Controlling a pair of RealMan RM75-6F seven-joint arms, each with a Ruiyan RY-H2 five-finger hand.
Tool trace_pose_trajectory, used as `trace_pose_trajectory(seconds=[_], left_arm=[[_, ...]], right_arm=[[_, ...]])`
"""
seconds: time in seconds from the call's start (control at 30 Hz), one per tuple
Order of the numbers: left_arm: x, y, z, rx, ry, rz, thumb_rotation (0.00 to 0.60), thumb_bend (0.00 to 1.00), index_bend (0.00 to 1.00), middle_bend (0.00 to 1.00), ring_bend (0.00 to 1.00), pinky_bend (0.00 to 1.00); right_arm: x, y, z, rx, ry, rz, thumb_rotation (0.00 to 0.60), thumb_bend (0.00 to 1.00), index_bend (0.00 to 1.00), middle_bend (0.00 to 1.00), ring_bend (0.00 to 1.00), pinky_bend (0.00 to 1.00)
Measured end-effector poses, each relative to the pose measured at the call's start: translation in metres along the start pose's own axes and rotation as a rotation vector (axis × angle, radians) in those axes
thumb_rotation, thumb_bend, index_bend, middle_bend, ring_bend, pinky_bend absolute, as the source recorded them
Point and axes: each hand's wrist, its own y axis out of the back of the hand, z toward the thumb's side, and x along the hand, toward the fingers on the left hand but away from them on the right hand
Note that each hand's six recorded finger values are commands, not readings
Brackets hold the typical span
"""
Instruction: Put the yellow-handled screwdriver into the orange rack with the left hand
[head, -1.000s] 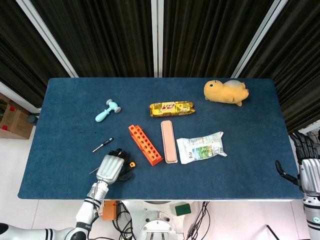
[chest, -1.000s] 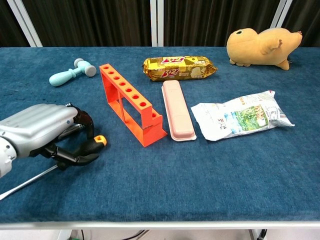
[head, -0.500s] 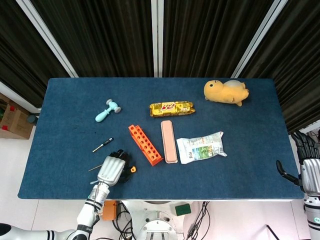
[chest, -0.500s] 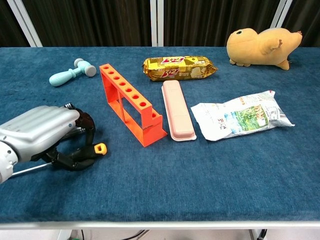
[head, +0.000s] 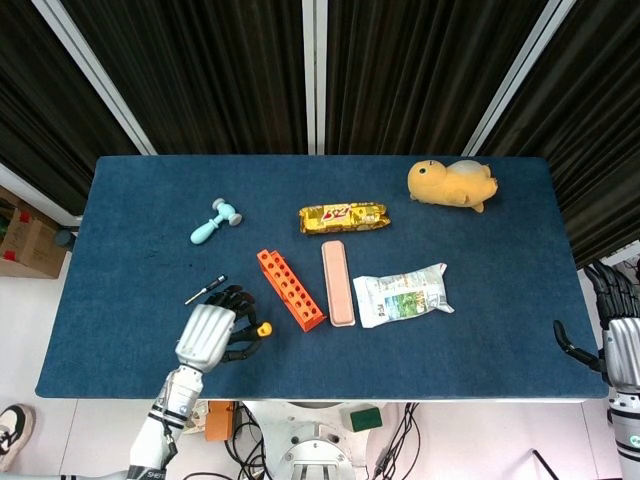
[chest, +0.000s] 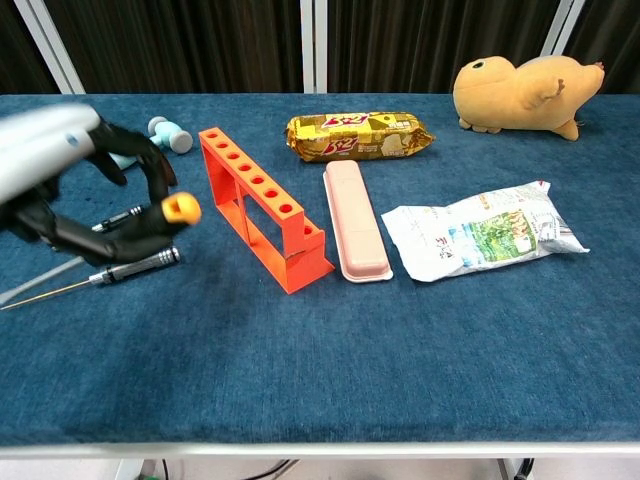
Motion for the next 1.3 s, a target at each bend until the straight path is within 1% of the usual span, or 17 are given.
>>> trace_pose_trajectory(seconds=[0.07,0.2,0.27,0.3,0.37,0.4,0.63,0.73,0.9,0.97,1.1,1.3], left_arm=[[0.001,0.014,-0.002,-0.055,0.002,0.025,0.572,0.34,0.63,0.31,0.18,0.29],[0.005,0.048,-0.013,-0.184,0.005,0.094,0.6,0.36,0.64,0.32,0.18,0.29],[0.008,0.061,-0.016,-0.242,0.003,0.123,0.6,0.36,0.64,0.32,0.18,0.29],[0.009,0.068,-0.018,-0.287,-0.001,0.138,0.6,0.36,0.64,0.32,0.18,0.29],[0.012,0.076,-0.019,-0.365,-0.011,0.155,0.6,0.36,0.65,0.31,0.18,0.29],[0.014,0.081,-0.019,-0.422,-0.022,0.163,0.6,0.36,0.66,0.31,0.18,0.29],[0.032,0.097,-0.014,-0.762,-0.108,0.209,0.6,0.36,0.68,0.31,0.18,0.28],[0.044,0.098,-0.007,-0.861,-0.144,0.231,0.6,0.36,0.68,0.31,0.18,0.27],[0.064,0.087,0.008,-0.933,-0.185,0.25,0.6,0.36,0.68,0.31,0.18,0.26],[0.071,0.082,0.015,-0.955,-0.196,0.249,0.6,0.36,0.68,0.32,0.18,0.26],[0.089,0.071,0.031,-0.998,-0.201,0.225,0.6,0.37,0.68,0.31,0.18,0.26],[0.11,0.06,0.04,-0.994,-0.196,0.219,0.6,0.37,0.68,0.31,0.18,0.26]], right_arm=[[0.0,0.0,0.001,-0.002,0.003,-0.001,0.6,0.36,0.0,0.0,0.0,0.0],[0.001,0.001,0.001,-0.007,0.009,-0.006,0.6,0.36,0.0,0.0,0.0,0.0],[0.001,0.002,0.002,-0.012,0.013,-0.011,0.6,0.36,0.0,0.0,0.0,0.0],[0.001,0.003,0.002,-0.015,0.015,-0.013,0.6,0.36,0.0,0.0,0.0,0.0],[0.002,0.005,0.002,-0.017,0.019,-0.017,0.6,0.36,0.0,0.0,0.0,0.0],[0.002,0.005,0.001,-0.015,0.021,-0.017,0.6,0.36,0.0,0.0,0.0,0.0],[0.001,0.004,0.0,-0.012,0.025,-0.006,0.6,0.36,0.0,0.0,0.0,0.0],[0.001,0.003,0.0,-0.012,0.025,-0.001,0.6,0.36,0.0,0.0,0.0,0.0],[-0.001,0.002,-0.001,-0.013,0.021,0.005,0.6,0.36,0.0,0.0,0.0,0.0],[-0.001,0.002,-0.001,-0.01,0.019,0.01,0.6,0.36,0.0,0.0,0.0,0.0],[-0.002,0.0,-0.002,-0.001,0.026,0.023,0.6,0.35,0.0,0.0,0.0,0.0],[-0.003,0.001,-0.003,-0.004,0.025,0.022,0.6,0.35,0.0,0.0,0.0,0.0]])
